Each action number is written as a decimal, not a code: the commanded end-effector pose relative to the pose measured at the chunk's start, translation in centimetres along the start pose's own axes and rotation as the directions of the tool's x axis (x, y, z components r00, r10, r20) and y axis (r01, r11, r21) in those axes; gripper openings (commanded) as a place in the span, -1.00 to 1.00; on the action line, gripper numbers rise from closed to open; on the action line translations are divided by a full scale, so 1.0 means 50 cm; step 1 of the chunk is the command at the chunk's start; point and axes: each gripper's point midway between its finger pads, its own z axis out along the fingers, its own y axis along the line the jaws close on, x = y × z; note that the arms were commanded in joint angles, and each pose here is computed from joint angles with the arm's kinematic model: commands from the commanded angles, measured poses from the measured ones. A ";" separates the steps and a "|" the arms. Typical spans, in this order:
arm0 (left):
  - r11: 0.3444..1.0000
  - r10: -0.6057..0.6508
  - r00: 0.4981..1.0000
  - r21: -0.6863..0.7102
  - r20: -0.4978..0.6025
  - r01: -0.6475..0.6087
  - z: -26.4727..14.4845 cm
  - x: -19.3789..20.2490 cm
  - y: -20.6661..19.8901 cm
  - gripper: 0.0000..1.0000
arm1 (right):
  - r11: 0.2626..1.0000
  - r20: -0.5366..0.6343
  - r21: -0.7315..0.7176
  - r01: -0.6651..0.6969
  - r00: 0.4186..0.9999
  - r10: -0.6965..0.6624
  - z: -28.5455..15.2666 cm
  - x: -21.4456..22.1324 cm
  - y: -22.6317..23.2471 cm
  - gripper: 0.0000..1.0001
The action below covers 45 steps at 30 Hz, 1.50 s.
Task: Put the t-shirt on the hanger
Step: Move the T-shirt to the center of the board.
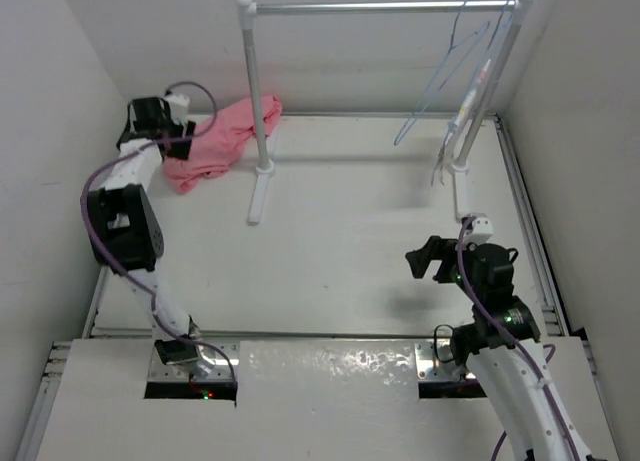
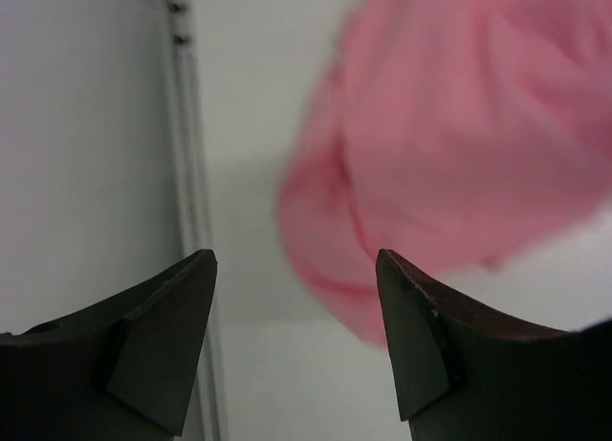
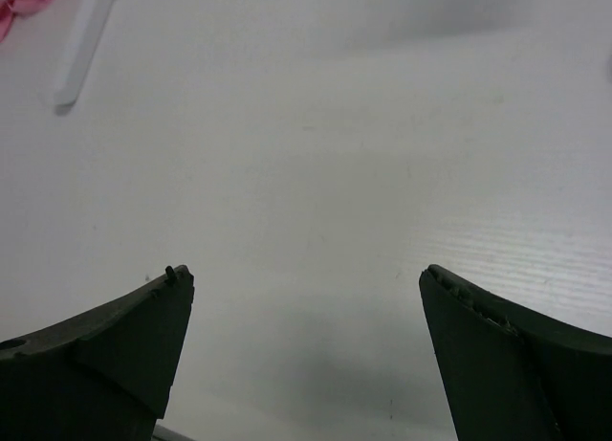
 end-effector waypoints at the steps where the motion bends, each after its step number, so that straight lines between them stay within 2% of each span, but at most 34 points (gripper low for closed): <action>1: 0.989 -0.148 0.989 -0.011 0.019 0.148 0.068 -0.049 0.084 0.30 | 0.998 0.118 0.005 0.070 0.991 -0.070 -0.026 -0.079 0.014 0.98; 2: 0.986 -0.165 0.986 0.029 -0.009 0.166 0.126 -0.033 0.065 0.30 | 0.997 0.142 0.005 0.080 0.987 -0.080 -0.029 -0.093 0.016 0.98; 3: 0.987 -0.160 0.986 0.026 0.045 0.159 0.132 -0.088 0.083 0.30 | 0.996 0.153 0.013 0.090 0.984 -0.091 -0.031 -0.101 0.016 0.98; 4: 0.985 -0.168 0.986 0.048 0.015 0.167 0.180 -0.069 0.065 0.31 | 0.994 0.160 0.022 0.108 0.981 -0.110 -0.035 -0.111 0.015 0.98; 5: 0.987 -0.159 0.985 0.048 0.064 0.156 0.179 -0.119 0.073 0.31 | 0.993 0.162 0.032 0.116 0.979 -0.120 -0.037 -0.115 0.013 0.98; 6: 0.987 -0.156 0.986 0.047 0.062 0.154 0.192 -0.122 0.071 0.32 | 0.991 0.161 0.049 0.122 0.979 -0.129 -0.039 -0.119 0.008 0.98; 9: 0.992 -0.109 0.994 0.066 0.009 0.108 0.235 -0.092 0.033 0.32 | 0.990 0.159 0.072 0.120 0.979 -0.130 -0.041 -0.127 0.003 0.98; 11: 0.986 -0.094 0.995 0.133 -0.044 0.099 0.249 -0.043 -0.014 0.32 | 0.991 0.141 0.068 0.117 0.982 -0.126 -0.037 -0.121 0.003 0.98; 13: 0.976 -0.109 0.992 0.184 -0.066 0.120 0.236 -0.021 -0.040 0.32 | 0.992 0.129 0.051 0.118 0.984 -0.123 -0.033 -0.114 0.008 0.98; 14: 0.958 -0.125 0.987 0.244 -0.105 0.147 0.236 0.027 -0.074 0.32 | 0.992 0.126 0.049 0.116 0.985 -0.121 -0.033 -0.112 0.008 0.98; 16: 0.961 -0.146 0.986 0.226 -0.077 0.160 0.223 0.033 -0.069 0.32 | 0.993 0.119 0.032 0.117 0.986 -0.121 -0.033 -0.107 0.013 0.98; 17: 0.961 -0.146 0.982 0.217 -0.123 0.170 0.228 0.080 -0.083 0.26 | 0.992 0.117 0.025 0.120 0.986 -0.122 -0.033 -0.103 0.014 0.98; 19: 0.969 -0.152 0.974 0.170 -0.171 0.181 0.242 0.112 -0.077 0.03 | 0.992 0.117 0.008 0.124 0.985 -0.124 -0.034 -0.101 0.019 0.98; 20: 0.967 -0.154 0.968 0.169 -0.198 0.189 0.244 0.126 -0.078 -0.33 | 0.992 0.119 0.005 0.126 0.985 -0.126 -0.035 -0.101 0.021 0.98; 21: 0.965 -0.149 0.961 0.178 -0.232 0.193 0.245 0.143 -0.086 -0.52 | 0.992 0.124 -0.001 0.128 0.984 -0.126 -0.038 -0.103 0.024 0.98; 23: 0.953 -0.134 0.946 0.224 -0.296 0.205 0.217 0.182 -0.116 -1.00 | 0.991 0.126 -0.012 0.131 0.984 -0.128 -0.044 -0.104 0.029 0.98; 24: 0.957 -0.115 0.958 0.229 -0.261 0.177 0.177 0.159 -0.106 -1.00 | 0.991 0.135 -0.021 0.132 0.983 -0.128 -0.048 -0.106 0.032 0.98; 25: 0.950 -0.090 0.950 0.262 -0.300 0.173 0.147 0.208 -0.137 -1.00 | 0.990 0.141 -0.028 0.136 0.981 -0.131 -0.051 -0.108 0.036 0.98; 29: 0.947 0.030 0.977 0.318 -0.209 0.039 -0.030 0.203 -0.149 -1.00 | 0.987 0.172 -0.073 0.146 0.976 -0.132 -0.066 -0.122 0.058 0.98; 30: 0.950 0.074 0.990 0.311 -0.116 -0.034 -0.098 0.158 -0.136 -1.00 | 0.985 0.179 -0.081 0.150 0.975 -0.134 -0.070 -0.127 0.062 0.98; 32: 0.912 0.123 0.989 0.403 -0.084 -0.080 -0.183 0.155 -0.186 -1.00 | 0.980 0.184 -0.109 0.165 0.973 -0.143 -0.076 -0.136 0.076 0.98; 33: 0.911 0.154 0.988 0.387 0.002 -0.143 -0.244 0.116 -0.190 -1.00 | 0.979 0.184 -0.115 0.169 0.972 -0.146 -0.077 -0.140 0.080 0.98; 35: 0.881 0.207 0.975 0.418 0.078 -0.221 -0.310 0.079 -0.258 -1.00 | 0.973 0.182 -0.132 0.187 0.970 -0.162 -0.079 -0.150 0.090 0.98; 36: 0.847 0.253 0.951 0.434 0.176 -0.306 -0.370 0.040 -0.314 -1.00 | 0.968 0.176 -0.156 0.197 0.970 -0.169 -0.081 -0.151 0.100 0.98; 38: 0.826 0.238 0.937 0.453 0.257 -0.335 -0.429 0.000 -0.368 -1.00 | 0.961 0.167 -0.172 0.217 0.968 -0.189 -0.081 -0.160 0.109 0.98; 39: 0.786 0.255 0.915 0.484 0.312 -0.384 -0.461 -0.026 -0.417 -1.00 | 0.957 0.163 -0.188 0.222 0.968 -0.193 -0.081 -0.161 0.115 0.98; 40: 0.775 0.243 0.914 0.502 0.326 -0.385 -0.474 -0.038 -0.437 -1.00 | 0.955 0.156 -0.194 0.226 0.968 -0.197 -0.079 -0.162 0.118 0.98; 41: 0.761 0.219 0.929 0.543 0.299 -0.355 -0.471 -0.040 -0.467 -1.00 | 0.953 0.143 -0.196 0.230 0.968 -0.205 -0.074 -0.163 0.118 0.98; 42: 0.728 0.216 0.922 0.577 0.321 -0.371 -0.487 -0.058 -0.500 -1.00 | 0.947 0.133 -0.216 0.236 0.968 -0.211 -0.073 -0.160 0.125 0.98; 44: 0.702 0.224 0.939 0.625 0.263 -0.342 -0.457 -0.057 -0.549 -1.00 | 0.944 0.102 -0.229 0.238 0.970 -0.220 -0.063 -0.153 0.126 0.98; 45: 0.692 0.237 0.931 0.624 0.278 -0.363 -0.457 -0.076 -0.575 -1.00 | 0.943 0.089 -0.235 0.237 0.971 -0.222 -0.059 -0.149 0.126 0.98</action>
